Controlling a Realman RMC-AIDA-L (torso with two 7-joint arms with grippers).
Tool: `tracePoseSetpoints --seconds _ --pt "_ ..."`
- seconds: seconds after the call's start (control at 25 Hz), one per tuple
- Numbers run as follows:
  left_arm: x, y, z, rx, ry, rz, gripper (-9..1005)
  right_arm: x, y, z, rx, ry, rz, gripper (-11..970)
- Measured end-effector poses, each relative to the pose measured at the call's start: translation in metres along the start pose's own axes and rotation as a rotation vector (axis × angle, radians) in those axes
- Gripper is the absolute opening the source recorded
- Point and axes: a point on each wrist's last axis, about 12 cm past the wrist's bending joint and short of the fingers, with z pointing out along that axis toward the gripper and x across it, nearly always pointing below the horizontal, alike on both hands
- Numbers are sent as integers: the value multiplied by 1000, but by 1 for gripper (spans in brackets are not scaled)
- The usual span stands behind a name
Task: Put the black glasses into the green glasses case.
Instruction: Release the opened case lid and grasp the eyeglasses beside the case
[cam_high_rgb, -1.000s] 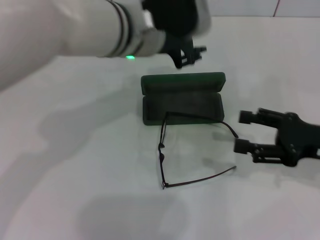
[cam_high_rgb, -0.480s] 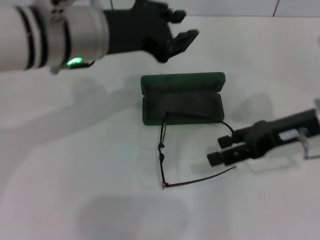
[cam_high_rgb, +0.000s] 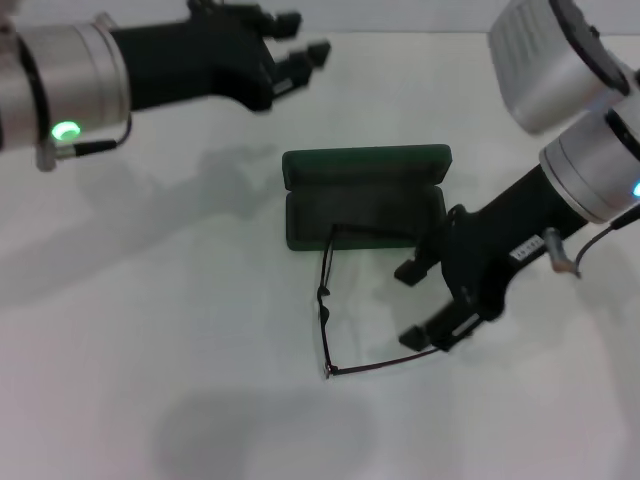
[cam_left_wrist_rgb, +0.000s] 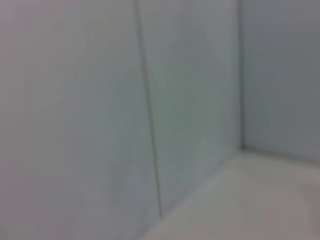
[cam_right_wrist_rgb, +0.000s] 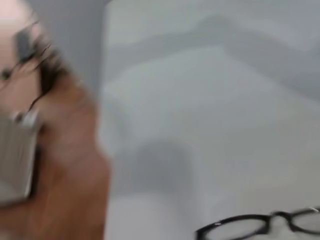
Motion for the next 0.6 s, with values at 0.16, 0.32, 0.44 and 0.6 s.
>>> tracePoseSetpoints --seconds 0.16,0.32,0.44,0.6 --pt "-3 20 -17 -47 -131 -137 380 -8 9 -8 4 8 -281 738" --pt "8 42 -33 -72 -239 -277 381 -23 14 -17 89 43 -497 723" --pt "29 45 -40 -34 -247 -308 382 -29 16 -21 134 106 -624 720" --pt "72 36 -57 77 -240 -326 378 -33 17 -18 137 153 -751 702"
